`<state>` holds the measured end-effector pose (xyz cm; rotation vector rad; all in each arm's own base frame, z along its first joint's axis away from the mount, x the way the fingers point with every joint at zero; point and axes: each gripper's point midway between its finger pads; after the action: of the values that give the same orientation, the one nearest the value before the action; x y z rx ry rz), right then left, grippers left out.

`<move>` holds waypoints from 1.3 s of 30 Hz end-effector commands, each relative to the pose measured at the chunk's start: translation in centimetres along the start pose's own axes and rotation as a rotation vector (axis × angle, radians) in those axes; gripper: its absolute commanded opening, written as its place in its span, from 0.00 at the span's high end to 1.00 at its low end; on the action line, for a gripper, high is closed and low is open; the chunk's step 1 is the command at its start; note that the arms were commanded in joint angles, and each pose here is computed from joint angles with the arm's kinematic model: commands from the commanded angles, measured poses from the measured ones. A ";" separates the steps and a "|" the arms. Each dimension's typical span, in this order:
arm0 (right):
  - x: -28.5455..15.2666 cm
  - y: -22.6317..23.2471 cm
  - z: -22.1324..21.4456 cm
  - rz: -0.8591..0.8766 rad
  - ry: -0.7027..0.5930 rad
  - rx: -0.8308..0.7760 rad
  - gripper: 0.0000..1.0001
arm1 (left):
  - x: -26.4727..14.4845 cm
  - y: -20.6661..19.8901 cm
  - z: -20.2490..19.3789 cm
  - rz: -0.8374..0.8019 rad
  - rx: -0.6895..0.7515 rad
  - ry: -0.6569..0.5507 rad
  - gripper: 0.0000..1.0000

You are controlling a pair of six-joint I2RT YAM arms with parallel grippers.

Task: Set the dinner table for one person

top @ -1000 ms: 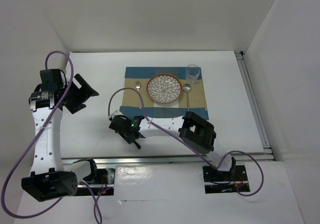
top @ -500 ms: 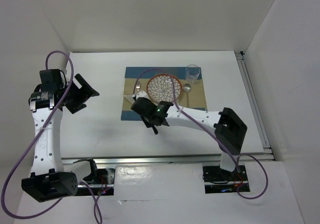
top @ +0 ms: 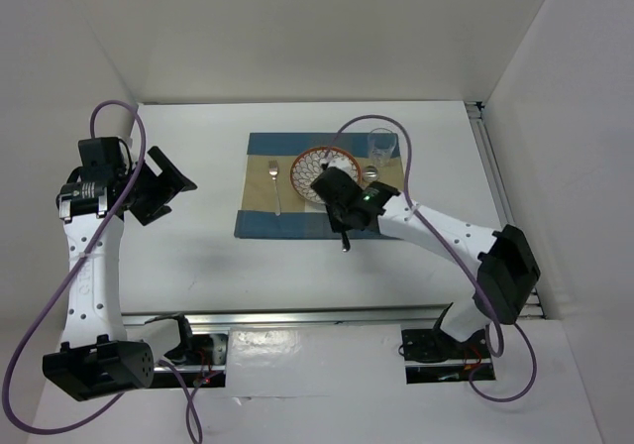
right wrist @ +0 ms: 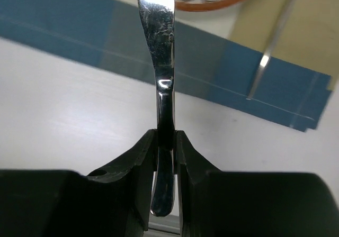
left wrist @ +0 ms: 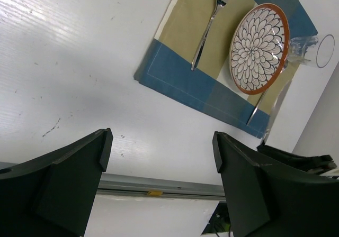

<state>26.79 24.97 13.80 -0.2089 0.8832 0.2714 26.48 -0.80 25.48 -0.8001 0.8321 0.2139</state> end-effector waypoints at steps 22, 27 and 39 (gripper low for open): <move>11.1 -17.5 0.8 -0.219 0.050 0.169 1.00 | 0.4 -0.4 0.6 -0.029 0.000 -0.026 0.05; 13.5 -17.8 -0.5 -0.227 0.110 0.155 0.99 | 0.4 -0.3 0.7 -0.021 0.000 -0.031 0.05; 9.8 -18.5 1.2 -0.283 0.094 0.265 0.46 | 0.0 -1.6 0.4 -0.093 0.011 -0.014 0.05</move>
<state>38.41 9.56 3.09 -0.1639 1.0558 -0.0676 27.03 -1.06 25.59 -0.8088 0.8151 0.1866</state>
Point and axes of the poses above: each gripper's point midway between its finger pads, its own x axis out along the fingers, its own y axis along the line the jaws close on, z = x × y, and after that the axes turned 3 degrees about -x, right-handed
